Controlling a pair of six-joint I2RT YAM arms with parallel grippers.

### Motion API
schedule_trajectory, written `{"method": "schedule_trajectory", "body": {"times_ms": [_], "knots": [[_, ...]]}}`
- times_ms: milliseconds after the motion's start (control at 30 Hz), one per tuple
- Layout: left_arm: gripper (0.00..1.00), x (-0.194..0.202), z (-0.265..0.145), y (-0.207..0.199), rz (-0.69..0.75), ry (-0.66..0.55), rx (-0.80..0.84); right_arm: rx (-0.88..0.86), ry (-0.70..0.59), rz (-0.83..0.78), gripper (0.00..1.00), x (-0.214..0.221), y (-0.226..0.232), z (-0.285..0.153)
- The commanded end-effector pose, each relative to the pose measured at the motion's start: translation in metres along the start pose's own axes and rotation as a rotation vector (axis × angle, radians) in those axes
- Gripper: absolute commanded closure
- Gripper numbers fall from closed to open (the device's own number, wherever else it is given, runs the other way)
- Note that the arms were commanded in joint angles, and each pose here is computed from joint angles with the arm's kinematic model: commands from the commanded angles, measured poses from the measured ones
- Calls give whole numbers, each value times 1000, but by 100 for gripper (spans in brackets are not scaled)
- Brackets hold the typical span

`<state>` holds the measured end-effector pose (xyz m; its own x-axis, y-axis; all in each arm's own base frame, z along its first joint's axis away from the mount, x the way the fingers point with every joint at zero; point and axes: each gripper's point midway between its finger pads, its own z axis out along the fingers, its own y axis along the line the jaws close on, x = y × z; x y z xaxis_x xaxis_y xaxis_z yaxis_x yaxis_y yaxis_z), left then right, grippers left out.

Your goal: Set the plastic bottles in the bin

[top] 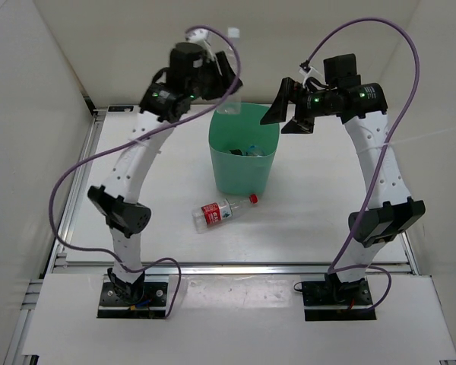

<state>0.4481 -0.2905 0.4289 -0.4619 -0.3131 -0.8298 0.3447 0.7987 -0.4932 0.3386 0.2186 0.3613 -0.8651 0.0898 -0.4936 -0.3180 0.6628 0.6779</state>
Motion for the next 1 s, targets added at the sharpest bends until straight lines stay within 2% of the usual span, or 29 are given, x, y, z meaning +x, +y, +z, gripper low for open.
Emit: {"method": "schedule_trajectory", "body": {"times_ms": [0, 67, 133, 200, 267, 300, 333, 367, 400, 467, 500, 533, 600, 633, 733, 833, 867, 967], "knots": [[36, 59, 9, -19, 39, 164, 44, 9, -96, -45, 0, -15, 7, -22], [32, 71, 6, -26, 56, 190, 56, 21, -124, -25, 0, -23, 1, -30], [0, 58, -7, -44, 58, 167, 110, 5, -167, -18, 0, -30, 6, -44], [0, 12, -40, -71, 61, 44, 181, -16, -226, -8, 0, -39, 13, -63], [0, -38, -75, -62, 42, -104, 143, -18, -246, -6, 0, -40, 13, -68], [0, -58, -112, -56, 20, -176, 119, -24, -261, -20, 0, -41, 17, -71], [0, -73, -132, -45, 2, -237, 73, -21, -262, -44, 0, -39, 17, -73], [0, -96, -151, -14, -29, -341, -47, -4, -267, -88, 0, -34, 26, -71], [0, -98, -184, 4, -41, -386, -115, 12, -277, -129, 0, -31, 32, -72], [0, -97, -208, 42, -20, -436, -263, -4, -273, -252, 0, -20, 58, -68], [0, -99, -240, 64, -28, -499, -365, -12, -258, -287, 0, -14, 64, -63], [0, -72, -229, 91, -17, -430, -450, -6, -251, -317, 0, -9, 70, -60], [0, -44, -236, 117, -4, -378, -544, -45, -180, -408, 0, 15, 92, -40], [0, -15, -237, 134, -9, -317, -593, -52, -157, -440, 0, 25, 99, -33], [0, 59, -243, 175, -94, -171, -724, -101, 34, -581, 0, 92, 123, 12], [0, 115, -257, 199, -191, -77, -808, -85, 212, -691, 0, 156, 126, 53], [0, 127, -259, 203, -217, -55, -818, -47, 283, -725, 0, 177, 113, 72], [0, 161, -271, 214, -301, -19, -864, -31, 368, -814, 0, 220, 112, 93]]}}
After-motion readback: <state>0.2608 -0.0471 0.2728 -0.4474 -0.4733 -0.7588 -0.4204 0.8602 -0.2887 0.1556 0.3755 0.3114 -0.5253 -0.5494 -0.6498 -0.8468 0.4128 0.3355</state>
